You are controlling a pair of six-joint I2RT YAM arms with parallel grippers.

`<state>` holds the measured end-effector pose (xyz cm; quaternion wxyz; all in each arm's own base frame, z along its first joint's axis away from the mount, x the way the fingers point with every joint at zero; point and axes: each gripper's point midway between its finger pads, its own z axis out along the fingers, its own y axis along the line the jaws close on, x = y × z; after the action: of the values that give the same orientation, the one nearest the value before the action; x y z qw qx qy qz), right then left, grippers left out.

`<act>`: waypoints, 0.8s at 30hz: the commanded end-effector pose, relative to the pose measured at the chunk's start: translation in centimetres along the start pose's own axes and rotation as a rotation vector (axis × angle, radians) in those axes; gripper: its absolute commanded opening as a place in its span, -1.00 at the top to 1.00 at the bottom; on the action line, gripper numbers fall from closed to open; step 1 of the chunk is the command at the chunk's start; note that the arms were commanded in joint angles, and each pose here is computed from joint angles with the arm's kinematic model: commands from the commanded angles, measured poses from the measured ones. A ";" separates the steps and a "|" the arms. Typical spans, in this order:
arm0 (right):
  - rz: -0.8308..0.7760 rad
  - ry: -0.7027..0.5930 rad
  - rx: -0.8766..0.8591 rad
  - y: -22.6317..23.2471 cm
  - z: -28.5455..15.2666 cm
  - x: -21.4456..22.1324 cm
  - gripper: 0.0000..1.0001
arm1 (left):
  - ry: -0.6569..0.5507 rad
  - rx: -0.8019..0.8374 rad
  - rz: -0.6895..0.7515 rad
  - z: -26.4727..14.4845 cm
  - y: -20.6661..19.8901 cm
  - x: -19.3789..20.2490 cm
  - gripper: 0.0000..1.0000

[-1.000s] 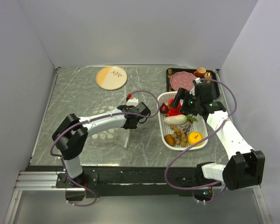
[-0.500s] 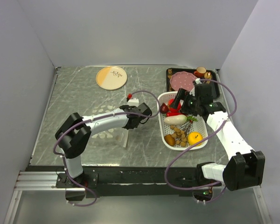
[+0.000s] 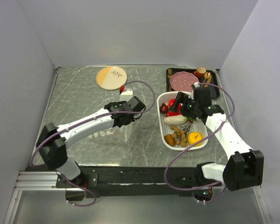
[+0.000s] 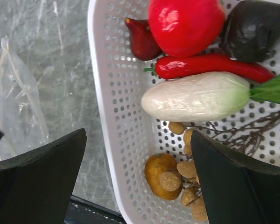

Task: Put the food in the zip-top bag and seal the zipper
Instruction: Pick up the zipper food storage bag at the center of the board.

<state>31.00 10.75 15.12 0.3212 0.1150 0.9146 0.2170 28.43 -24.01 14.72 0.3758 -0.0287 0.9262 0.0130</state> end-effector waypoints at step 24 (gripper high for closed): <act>-0.048 -0.106 0.217 -2.7 7.5 -6.9 -0.75 | -0.062 0.101 -0.033 -0.7 -1.3 -3.8 0.99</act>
<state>37.77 8.17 10.77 0.3242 0.1547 0.9265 0.1121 29.64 -24.15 15.32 0.3816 -0.0210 0.9241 -0.0048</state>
